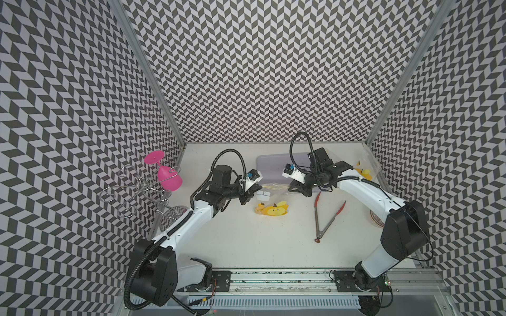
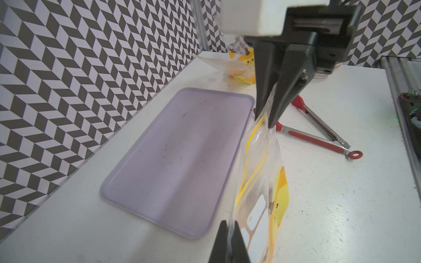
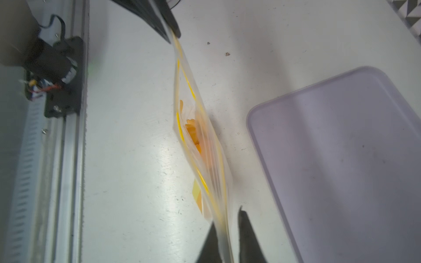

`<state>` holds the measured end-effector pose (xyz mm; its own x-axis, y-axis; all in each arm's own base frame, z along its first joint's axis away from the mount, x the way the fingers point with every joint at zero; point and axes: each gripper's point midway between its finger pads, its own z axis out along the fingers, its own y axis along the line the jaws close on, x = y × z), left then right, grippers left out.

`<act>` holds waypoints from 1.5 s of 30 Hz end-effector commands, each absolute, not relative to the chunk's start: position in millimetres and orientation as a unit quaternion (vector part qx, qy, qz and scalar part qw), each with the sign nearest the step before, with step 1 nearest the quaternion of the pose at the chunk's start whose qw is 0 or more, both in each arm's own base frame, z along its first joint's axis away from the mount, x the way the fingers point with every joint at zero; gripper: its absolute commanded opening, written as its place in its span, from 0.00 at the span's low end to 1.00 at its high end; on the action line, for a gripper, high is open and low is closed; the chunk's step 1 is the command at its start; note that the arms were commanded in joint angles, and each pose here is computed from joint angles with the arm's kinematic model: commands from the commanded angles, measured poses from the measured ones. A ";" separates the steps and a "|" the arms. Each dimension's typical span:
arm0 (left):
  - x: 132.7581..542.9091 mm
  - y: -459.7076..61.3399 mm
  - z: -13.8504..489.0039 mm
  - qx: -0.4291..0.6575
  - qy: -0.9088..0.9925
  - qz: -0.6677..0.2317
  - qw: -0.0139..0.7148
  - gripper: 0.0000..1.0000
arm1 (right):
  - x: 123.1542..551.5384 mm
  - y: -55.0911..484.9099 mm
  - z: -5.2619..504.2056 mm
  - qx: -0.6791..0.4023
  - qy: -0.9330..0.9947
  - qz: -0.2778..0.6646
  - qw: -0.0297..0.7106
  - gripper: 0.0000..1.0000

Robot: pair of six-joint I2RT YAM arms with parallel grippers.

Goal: Put the cookies into a resealable bag to prevent moisture
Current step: Close the ziploc bag at the center of the board.

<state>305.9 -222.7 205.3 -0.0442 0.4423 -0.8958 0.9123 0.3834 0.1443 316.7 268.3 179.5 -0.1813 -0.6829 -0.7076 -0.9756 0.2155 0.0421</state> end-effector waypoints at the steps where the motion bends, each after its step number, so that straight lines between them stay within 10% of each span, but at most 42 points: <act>1: 302.3 -226.3 215.8 0.509 0.659 -0.255 0.492 0.00 | 315.1 286.6 195.6 -0.594 0.688 0.283 0.304 0.31; 2: 302.1 -226.4 216.7 0.509 0.658 -0.255 0.493 0.00 | 315.8 288.5 196.0 -0.595 0.687 0.286 0.304 0.39; 4: 301.7 -226.2 216.7 0.510 0.658 -0.255 0.493 0.00 | 313.8 292.1 195.6 -0.599 0.684 0.290 0.298 0.00; 5: 301.5 -226.2 216.9 0.510 0.657 -0.254 0.493 0.00 | 313.2 293.5 196.3 -0.600 0.683 0.293 0.296 0.01; 6: 301.8 -226.1 216.8 0.510 0.657 -0.253 0.493 0.00 | 312.9 295.6 197.9 -0.600 0.681 0.296 0.298 0.39; 7: 301.5 -226.1 217.6 0.510 0.657 -0.254 0.494 0.00 | 312.4 296.7 199.0 -0.600 0.679 0.300 0.299 0.46; 9: 301.5 -226.2 216.6 0.510 0.657 -0.254 0.493 0.00 | 310.3 299.4 198.2 -0.604 0.679 0.298 0.294 0.00; 10: 301.3 -226.2 216.8 0.510 0.658 -0.254 0.493 0.00 | 308.9 300.6 196.5 -0.606 0.679 0.296 0.291 0.00; 12: 301.3 -226.1 217.7 0.510 0.657 -0.254 0.494 0.00 | 307.5 303.4 196.3 -0.608 0.676 0.296 0.292 0.36; 14: 301.6 -225.8 217.7 0.509 0.657 -0.254 0.494 0.00 | 305.2 306.3 196.1 -0.612 0.674 0.297 0.289 0.02; 15: 301.2 -226.2 217.7 0.510 0.657 -0.254 0.494 0.00 | 303.8 308.2 195.3 -0.614 0.673 0.296 0.287 0.00; 18: 300.8 -225.8 218.4 0.510 0.656 -0.253 0.495 0.00 | 303.2 312.4 194.4 -0.616 0.670 0.298 0.287 0.26; 21: 299.6 -225.9 218.8 0.511 0.655 -0.254 0.495 0.00 | 301.6 316.3 194.8 -0.617 0.668 0.303 0.284 0.00; 24: 298.4 -226.3 218.7 0.513 0.653 -0.255 0.496 0.00 | 302.2 320.2 197.8 -0.616 0.665 0.309 0.288 0.27; 26: 296.9 -227.0 219.5 0.516 0.650 -0.257 0.495 0.00 | 301.1 323.3 199.3 -0.618 0.663 0.309 0.289 0.00; 28: 295.0 -227.9 220.6 0.518 0.646 -0.261 0.496 0.00 | 299.6 326.3 199.8 -0.621 0.660 0.310 0.289 0.06; 29: 294.0 -228.7 221.6 0.520 0.643 -0.263 0.497 0.00 | 300.4 327.9 201.0 -0.619 0.659 0.311 0.293 0.24; 32: 293.0 -229.3 221.4 0.521 0.643 -0.264 0.496 0.00 | 299.5 331.3 203.0 -0.619 0.656 0.315 0.296 0.00; 35: 292.3 -229.9 221.3 0.521 0.642 -0.265 0.495 0.00 | 300.0 335.6 209.1 -0.615 0.651 0.324 0.305 0.17; 37: 291.6 -231.0 221.3 0.523 0.641 -0.266 0.495 0.00 | 299.4 338.4 211.2 -0.615 0.648 0.326 0.309 0.00; 41: 291.6 -231.6 220.9 0.523 0.642 -0.266 0.494 0.00 | 302.8 342.7 212.4 -0.608 0.652 0.326 0.313 0.00; 45: 291.5 -231.8 220.4 0.523 0.643 -0.267 0.493 0.00 | 302.4 345.2 212.5 -0.605 0.654 0.334 0.308 0.34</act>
